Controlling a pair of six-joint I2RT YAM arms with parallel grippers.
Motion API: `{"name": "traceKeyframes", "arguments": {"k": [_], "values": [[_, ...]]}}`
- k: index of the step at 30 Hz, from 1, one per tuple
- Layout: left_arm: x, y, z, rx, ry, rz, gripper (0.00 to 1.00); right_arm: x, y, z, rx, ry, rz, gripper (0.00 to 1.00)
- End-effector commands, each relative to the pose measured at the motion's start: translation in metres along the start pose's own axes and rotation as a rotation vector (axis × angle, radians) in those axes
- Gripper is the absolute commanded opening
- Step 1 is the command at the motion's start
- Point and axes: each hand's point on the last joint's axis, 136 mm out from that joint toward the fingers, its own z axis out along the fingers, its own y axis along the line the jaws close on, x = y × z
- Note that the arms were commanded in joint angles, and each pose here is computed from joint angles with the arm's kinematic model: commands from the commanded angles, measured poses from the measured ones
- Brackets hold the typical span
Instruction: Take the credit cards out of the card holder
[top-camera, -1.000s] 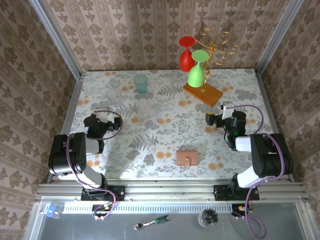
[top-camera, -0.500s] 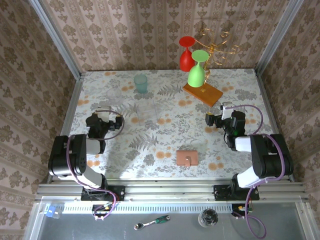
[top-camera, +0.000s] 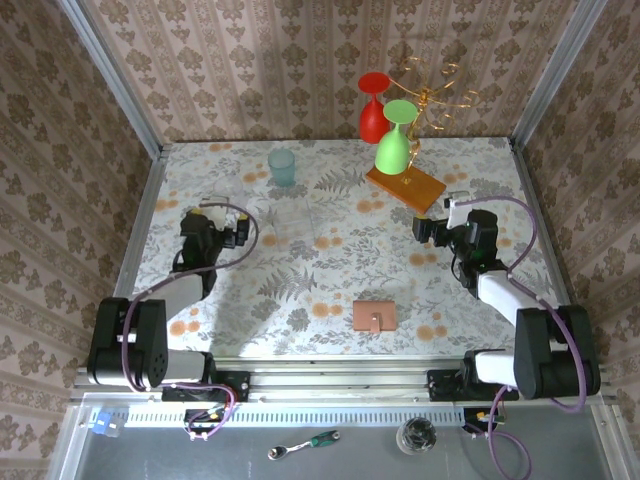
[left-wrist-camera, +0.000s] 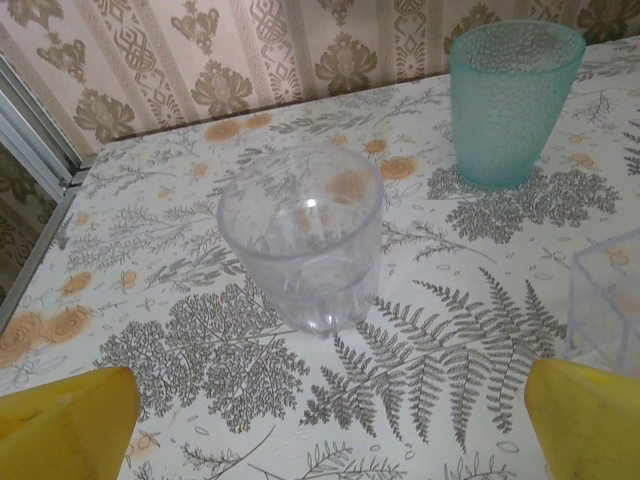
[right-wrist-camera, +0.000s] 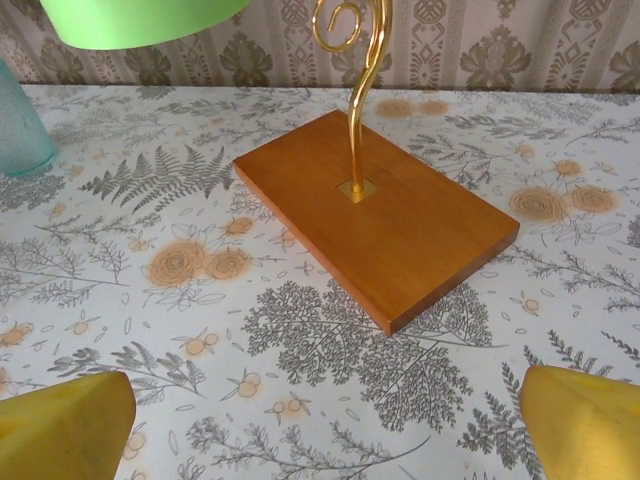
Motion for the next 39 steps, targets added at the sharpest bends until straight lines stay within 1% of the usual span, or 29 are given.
{"name": "traceKeyframes", "arguments": {"k": [1, 4, 6, 8, 10, 12, 14, 20, 23, 25, 28, 33, 39], "values": [[0.002, 0.002, -0.003, -0.049, 0.096, -0.017, 1.00, -0.002, 0.010, -0.010, 0.006, 0.063, 0.019, 1.00], [-0.005, 0.001, -0.005, -0.094, 0.183, -0.072, 1.00, -0.005, 0.024, -0.019, -0.013, 0.079, 0.007, 1.00], [-0.004, 0.001, -0.006, -0.120, 0.277, -0.124, 1.00, -0.004, 0.036, -0.025, -0.043, 0.085, 0.007, 1.00], [-0.004, -0.004, -0.004, -0.113, 0.346, -0.174, 1.00, -0.005, 0.047, -0.030, -0.066, 0.092, 0.003, 1.00], [-0.003, -0.014, -0.001, -0.069, 0.406, -0.235, 1.00, -0.006, 0.056, -0.035, -0.083, 0.093, -0.007, 1.00], [-0.005, -0.032, 0.004, 0.019, 0.453, -0.291, 0.93, -0.005, 0.064, -0.038, -0.094, 0.096, -0.014, 1.00], [-0.003, -0.048, 0.007, 0.092, 0.486, -0.350, 0.90, -0.004, 0.070, -0.039, -0.108, 0.096, -0.007, 1.00], [0.002, -0.078, 0.017, 0.198, 0.578, -0.529, 0.77, -0.004, 0.081, -0.043, -0.127, 0.098, 0.004, 0.99], [0.008, -0.094, 0.021, 0.232, 0.620, -0.581, 0.72, -0.003, 0.081, -0.044, -0.124, 0.093, 0.003, 0.99], [0.013, -0.105, 0.023, 0.249, 0.652, -0.598, 0.67, -0.001, 0.080, -0.043, -0.116, 0.099, 0.005, 0.99], [0.018, -0.118, 0.025, 0.247, 0.689, -0.586, 0.58, 0.002, 0.080, -0.043, -0.116, 0.109, 0.009, 0.99], [0.027, -0.124, 0.030, 0.204, 0.745, -0.548, 0.42, 0.003, 0.078, -0.044, -0.098, 0.115, 0.014, 0.99], [0.033, -0.122, 0.037, 0.161, 0.785, -0.513, 0.33, 0.005, 0.077, -0.044, -0.091, 0.123, 0.007, 0.99]]}}
